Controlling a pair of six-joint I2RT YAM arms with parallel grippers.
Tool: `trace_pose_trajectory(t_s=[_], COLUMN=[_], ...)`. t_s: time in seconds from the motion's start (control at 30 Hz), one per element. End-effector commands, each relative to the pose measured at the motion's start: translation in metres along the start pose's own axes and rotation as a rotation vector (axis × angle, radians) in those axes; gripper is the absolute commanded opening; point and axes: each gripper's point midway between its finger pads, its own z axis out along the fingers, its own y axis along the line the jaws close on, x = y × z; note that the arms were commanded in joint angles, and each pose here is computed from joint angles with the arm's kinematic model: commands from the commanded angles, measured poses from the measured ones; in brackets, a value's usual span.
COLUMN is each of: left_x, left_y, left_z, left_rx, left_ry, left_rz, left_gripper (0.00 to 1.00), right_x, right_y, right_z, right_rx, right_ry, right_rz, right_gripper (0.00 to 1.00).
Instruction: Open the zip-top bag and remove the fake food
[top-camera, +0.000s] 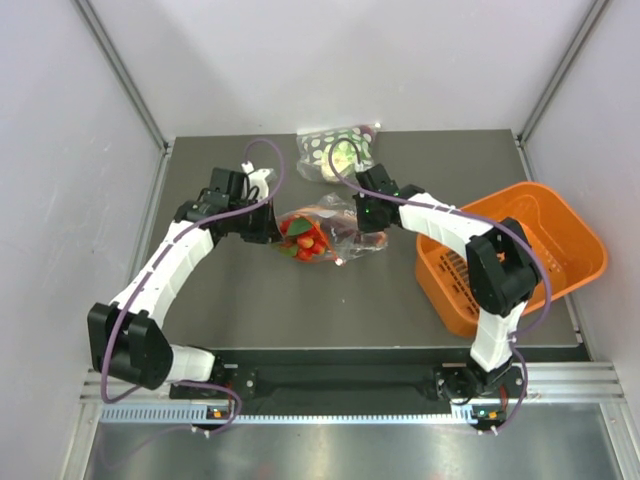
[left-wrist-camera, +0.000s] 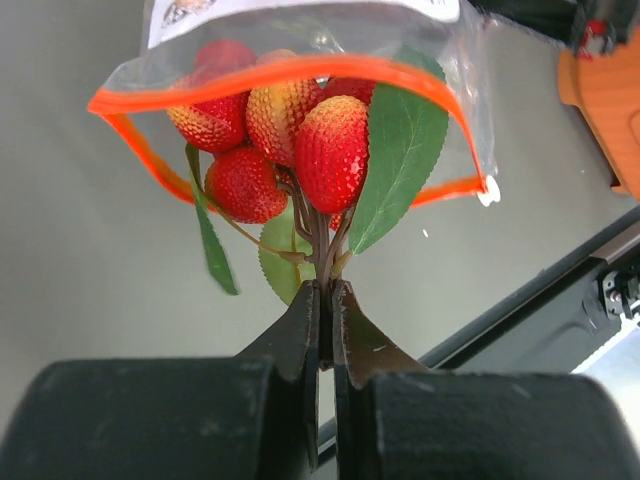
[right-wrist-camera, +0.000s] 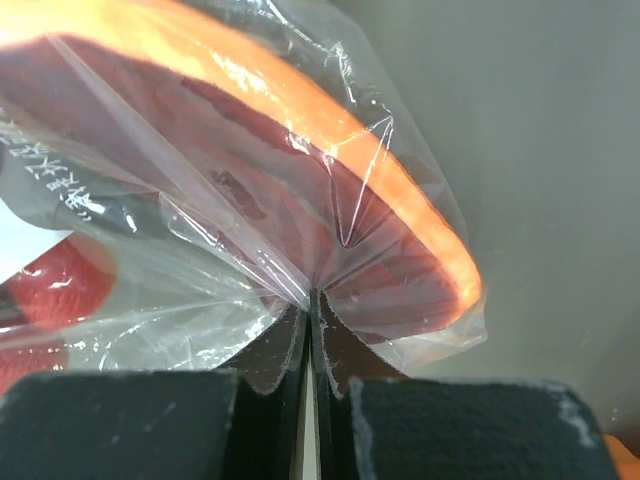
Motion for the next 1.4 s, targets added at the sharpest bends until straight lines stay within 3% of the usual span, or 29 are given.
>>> trace_pose_trajectory(t_s=[0.0,0.3,1.13,1.37], left_x=[-0.004,-0.005,-0.061,-0.061], left_y=[-0.013,-0.03,-0.095,-0.091], left_z=[-0.021,-0.047,-0.106,-0.119], left_rx=[0.038,0.072,0.285,0.226], left_ry=[-0.048,-0.086,-0.255,-0.28], left_rz=[0.029,0.038,0.064,0.059], left_gripper=[0.0,0.0,0.0,0.0], right_x=[-0.031,-0.043,-0.036,-0.041], right_y=[-0.001,0.005,0.018,0.019], right_z=[-0.003,0.006,0.01,0.008], right_rx=[0.002,-0.024,-0.085,-0.088], right_ry=[-0.066,-0.067,-0.03,-0.042], right_rz=[0.048,0.064,0.082,0.076], right_gripper=[0.0,0.0,0.0,0.0])
